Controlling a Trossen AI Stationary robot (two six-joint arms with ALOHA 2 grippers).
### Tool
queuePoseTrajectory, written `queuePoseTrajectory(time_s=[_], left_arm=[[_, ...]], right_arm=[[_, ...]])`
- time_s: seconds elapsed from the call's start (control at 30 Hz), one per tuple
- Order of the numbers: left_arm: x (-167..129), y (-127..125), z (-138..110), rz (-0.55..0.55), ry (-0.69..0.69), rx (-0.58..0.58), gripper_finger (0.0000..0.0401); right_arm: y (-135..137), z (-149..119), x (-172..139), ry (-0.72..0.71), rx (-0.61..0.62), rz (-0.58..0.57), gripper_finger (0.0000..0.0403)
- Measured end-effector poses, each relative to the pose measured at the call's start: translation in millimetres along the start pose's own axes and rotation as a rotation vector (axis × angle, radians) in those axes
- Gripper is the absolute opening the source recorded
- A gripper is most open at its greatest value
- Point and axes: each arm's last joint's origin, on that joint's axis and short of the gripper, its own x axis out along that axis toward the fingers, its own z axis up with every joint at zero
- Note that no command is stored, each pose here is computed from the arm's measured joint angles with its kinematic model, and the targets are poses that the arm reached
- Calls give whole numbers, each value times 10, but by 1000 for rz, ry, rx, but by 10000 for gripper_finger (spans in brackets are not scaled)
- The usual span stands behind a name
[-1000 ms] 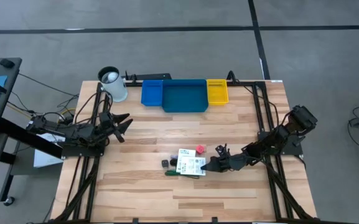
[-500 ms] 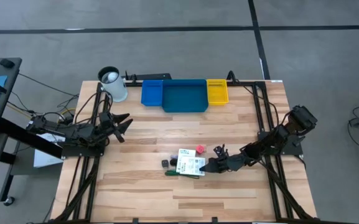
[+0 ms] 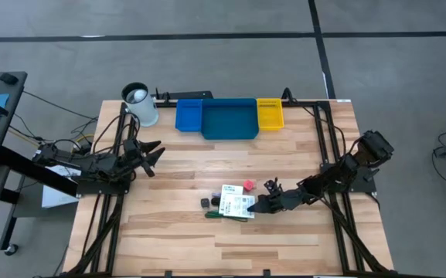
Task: Pick and place items into bin
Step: Put the right white card reader box into the yellow bin
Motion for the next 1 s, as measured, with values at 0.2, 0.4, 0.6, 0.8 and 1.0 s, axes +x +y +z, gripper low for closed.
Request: queuePoseTrajectory(time_s=[0.2,0.4,0.6,0.8,1.0], left_arm=[[0,0,1,0,0,-1,181],[0,0,1,0,0,0,181],[0,0,0,0,0,0,181],[0,0,0,0,0,-1,181],[0,0,1,0,0,0,181]], right_arm=[[0,4,1,6,-6,-1,189],[0,1,1,15,-19,-1,135],[1,-3,1,24,-25,0,86],[2,-5,1,28,-33,1,61],[1,-6,1,29,-34,0,59]])
